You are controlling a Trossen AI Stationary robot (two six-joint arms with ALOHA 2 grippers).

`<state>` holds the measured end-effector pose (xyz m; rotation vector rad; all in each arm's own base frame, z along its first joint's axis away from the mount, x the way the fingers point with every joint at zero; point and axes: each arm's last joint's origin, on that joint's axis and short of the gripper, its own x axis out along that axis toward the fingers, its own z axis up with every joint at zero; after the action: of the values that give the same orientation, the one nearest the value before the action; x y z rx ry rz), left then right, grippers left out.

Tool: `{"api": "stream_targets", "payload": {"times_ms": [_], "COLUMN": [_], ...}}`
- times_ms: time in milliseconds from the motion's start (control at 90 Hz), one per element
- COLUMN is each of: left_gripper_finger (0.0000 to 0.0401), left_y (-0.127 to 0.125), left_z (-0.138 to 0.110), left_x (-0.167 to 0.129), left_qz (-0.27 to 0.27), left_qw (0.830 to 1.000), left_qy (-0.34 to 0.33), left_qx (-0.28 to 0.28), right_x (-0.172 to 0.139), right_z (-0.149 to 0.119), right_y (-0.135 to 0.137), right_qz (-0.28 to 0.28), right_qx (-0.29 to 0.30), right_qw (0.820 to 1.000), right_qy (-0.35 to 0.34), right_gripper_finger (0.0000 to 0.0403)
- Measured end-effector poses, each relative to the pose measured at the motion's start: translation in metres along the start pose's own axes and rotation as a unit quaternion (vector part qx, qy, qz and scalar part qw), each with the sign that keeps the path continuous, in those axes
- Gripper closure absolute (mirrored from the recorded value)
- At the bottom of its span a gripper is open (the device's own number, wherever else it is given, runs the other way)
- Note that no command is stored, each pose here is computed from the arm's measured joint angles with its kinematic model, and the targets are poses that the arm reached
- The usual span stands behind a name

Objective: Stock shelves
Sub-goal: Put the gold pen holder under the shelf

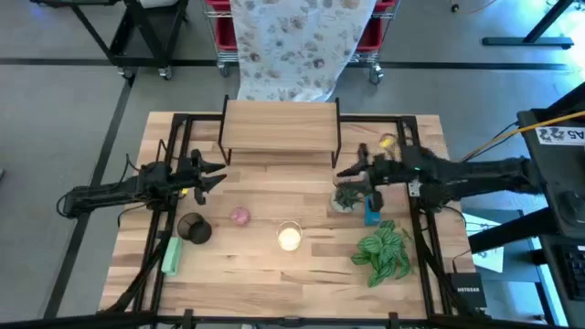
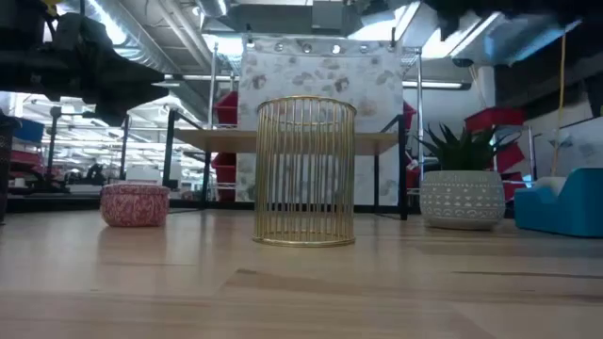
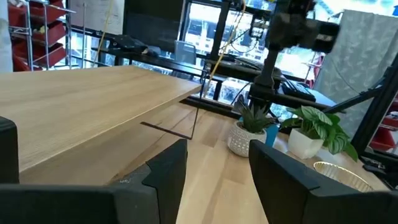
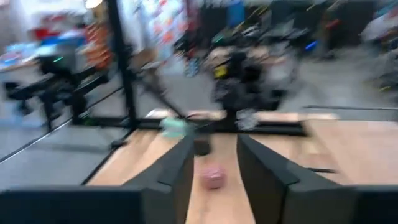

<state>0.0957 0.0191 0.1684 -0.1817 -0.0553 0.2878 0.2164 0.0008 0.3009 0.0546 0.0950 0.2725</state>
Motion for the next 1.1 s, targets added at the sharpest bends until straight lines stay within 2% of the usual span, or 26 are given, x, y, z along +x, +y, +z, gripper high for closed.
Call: {"api": "stream_targets", "payload": {"times_ms": [67,189,411,722,933,1100], "left_gripper_finger": [0.0243,0.0243,0.0243,0.0243,0.0243,0.0243], "left_y": [0.0,0.0,0.0,0.0,0.0,0.0], "left_z": [0.0,0.0,0.0,0.0,0.0,0.0], "left_x": [0.0,0.0,0.0,0.0,0.0,0.0], "left_qz": [0.0,0.0,0.0,0.0,0.0,0.0], "left_qw": [1.0,1.0,1.0,1.0,1.0,1.0], "left_qy": [0.0,0.0,0.0,0.0,0.0,0.0], "left_qx": [0.0,0.0,0.0,0.0,0.0,0.0], "right_x": [0.024,0.066,0.125,0.177,0.194,0.201], "right_z": [0.009,0.022,0.037,0.021,0.006,-0.005], "right_y": [0.001,0.014,0.052,0.093,0.098,0.097], "right_qz": [0.044,0.093,0.128,0.119,0.083,0.077], "right_qx": [-0.001,-0.026,-0.063,-0.112,-0.092,-0.089], "right_qw": [0.998,0.987,0.96,0.929,0.919,0.913], "right_qy": [0.048,0.128,0.24,0.332,0.375,0.389], "right_gripper_finger": [0.0262,0.0252,0.0251,0.0251,0.0251,0.025]}}
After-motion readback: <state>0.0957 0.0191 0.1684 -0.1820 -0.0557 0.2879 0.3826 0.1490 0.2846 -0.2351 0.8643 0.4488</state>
